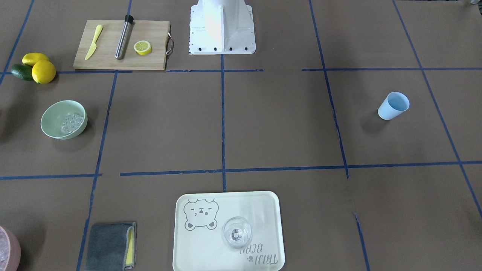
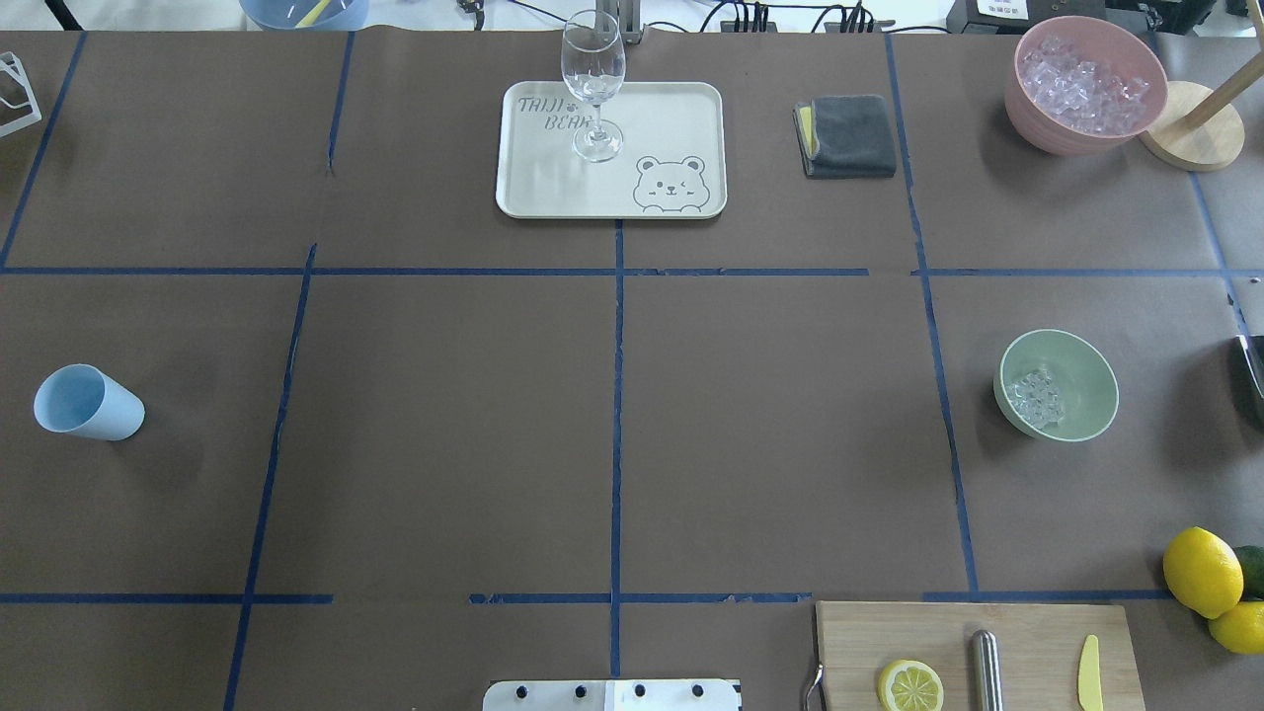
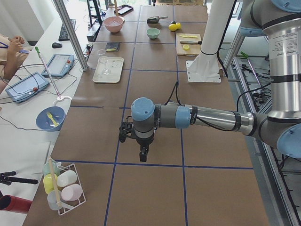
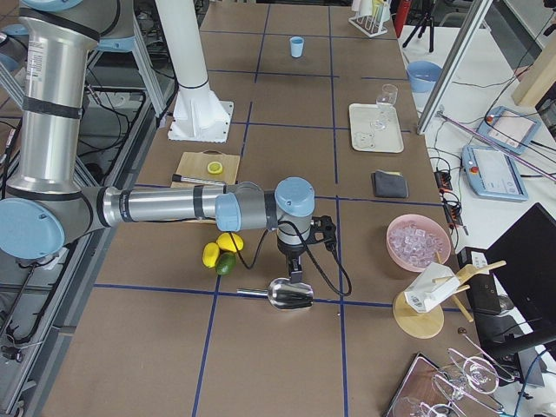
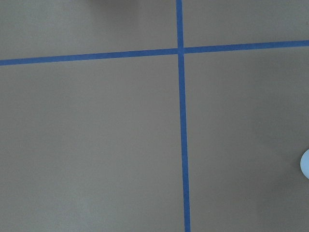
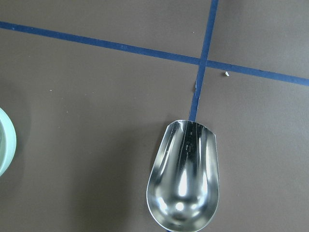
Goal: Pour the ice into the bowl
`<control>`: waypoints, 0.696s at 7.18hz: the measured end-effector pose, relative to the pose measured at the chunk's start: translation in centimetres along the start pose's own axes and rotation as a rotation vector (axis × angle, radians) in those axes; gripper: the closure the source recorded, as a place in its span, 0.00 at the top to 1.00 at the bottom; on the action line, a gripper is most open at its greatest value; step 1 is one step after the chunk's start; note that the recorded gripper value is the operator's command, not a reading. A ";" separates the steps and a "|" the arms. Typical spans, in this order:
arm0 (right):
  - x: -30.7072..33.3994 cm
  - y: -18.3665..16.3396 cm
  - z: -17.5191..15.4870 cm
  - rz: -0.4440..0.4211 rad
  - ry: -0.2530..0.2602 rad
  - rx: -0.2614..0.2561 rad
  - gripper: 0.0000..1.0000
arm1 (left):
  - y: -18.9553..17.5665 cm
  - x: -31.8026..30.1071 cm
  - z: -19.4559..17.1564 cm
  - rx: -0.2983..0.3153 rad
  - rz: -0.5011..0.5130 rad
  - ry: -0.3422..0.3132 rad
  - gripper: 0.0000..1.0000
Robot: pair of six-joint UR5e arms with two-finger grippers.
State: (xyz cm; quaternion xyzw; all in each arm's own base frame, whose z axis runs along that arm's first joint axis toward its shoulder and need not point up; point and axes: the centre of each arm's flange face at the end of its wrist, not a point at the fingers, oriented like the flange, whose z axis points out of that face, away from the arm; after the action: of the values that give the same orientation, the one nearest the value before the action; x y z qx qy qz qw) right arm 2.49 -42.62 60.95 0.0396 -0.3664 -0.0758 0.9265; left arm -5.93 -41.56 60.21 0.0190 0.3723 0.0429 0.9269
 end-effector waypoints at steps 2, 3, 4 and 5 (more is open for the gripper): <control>-0.2 0.2 0.2 0.009 -0.038 -0.004 1.00 | 0.7 -0.2 0.6 -0.008 0.015 0.044 1.00; -0.3 0.2 0.2 0.011 -0.050 -0.004 1.00 | 0.9 -0.4 0.7 -0.011 0.024 0.046 1.00; -0.3 0.3 0.3 0.012 -0.055 -0.004 1.00 | 1.0 -0.6 0.9 -0.014 0.033 0.043 1.00; -0.3 0.3 0.3 0.013 -0.059 -0.005 1.00 | 1.2 -0.9 1.1 -0.018 0.034 0.042 1.00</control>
State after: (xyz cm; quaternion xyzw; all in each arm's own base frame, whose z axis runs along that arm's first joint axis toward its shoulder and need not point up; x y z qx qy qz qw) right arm 2.11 -42.27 61.02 0.0326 -0.3934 -0.0716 0.9160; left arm -5.89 -40.41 61.69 0.0159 0.3907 0.0625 0.9182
